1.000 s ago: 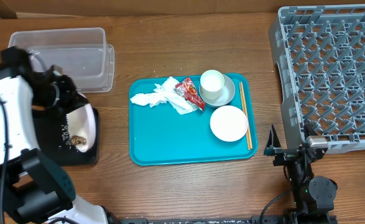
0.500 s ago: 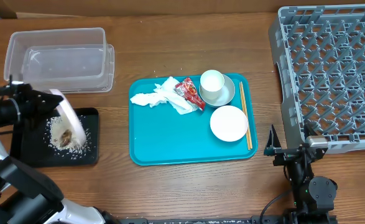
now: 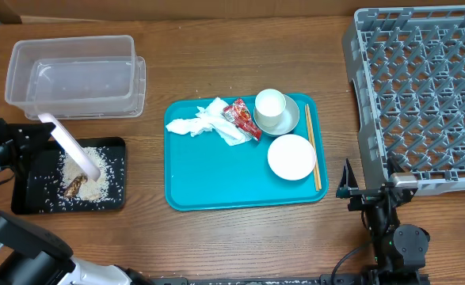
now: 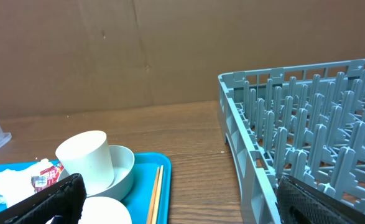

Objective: Sort waste into correct bins and load items into the dishwasher
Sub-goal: 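Tilt the plate with the left gripper to dump food onto the black tray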

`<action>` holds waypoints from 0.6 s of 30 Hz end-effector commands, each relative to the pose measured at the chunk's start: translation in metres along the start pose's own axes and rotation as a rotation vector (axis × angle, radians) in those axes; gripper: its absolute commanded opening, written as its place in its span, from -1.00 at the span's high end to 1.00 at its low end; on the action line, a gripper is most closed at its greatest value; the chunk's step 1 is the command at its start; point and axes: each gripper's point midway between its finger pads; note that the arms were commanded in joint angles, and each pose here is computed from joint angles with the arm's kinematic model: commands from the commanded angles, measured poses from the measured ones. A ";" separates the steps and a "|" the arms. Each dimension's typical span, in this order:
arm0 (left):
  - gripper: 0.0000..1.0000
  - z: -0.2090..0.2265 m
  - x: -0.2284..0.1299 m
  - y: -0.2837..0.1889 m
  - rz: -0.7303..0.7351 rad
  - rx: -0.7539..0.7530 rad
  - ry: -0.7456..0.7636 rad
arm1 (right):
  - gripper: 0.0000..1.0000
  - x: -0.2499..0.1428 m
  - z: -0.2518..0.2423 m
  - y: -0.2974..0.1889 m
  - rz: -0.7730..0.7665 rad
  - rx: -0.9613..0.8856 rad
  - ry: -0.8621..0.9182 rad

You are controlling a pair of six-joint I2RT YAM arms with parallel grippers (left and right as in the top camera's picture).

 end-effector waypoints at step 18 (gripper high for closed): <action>0.92 -0.032 -0.030 -0.003 0.047 -0.111 0.079 | -1.00 -0.001 -0.003 0.000 -0.006 -0.014 0.008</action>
Point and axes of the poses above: each gripper's point midway between its finger pads, its own y axis out along the fingers, its own z axis along the line the jaws close on, x = y × z, and after that the axes turned 6 degrees about -y, right-handed
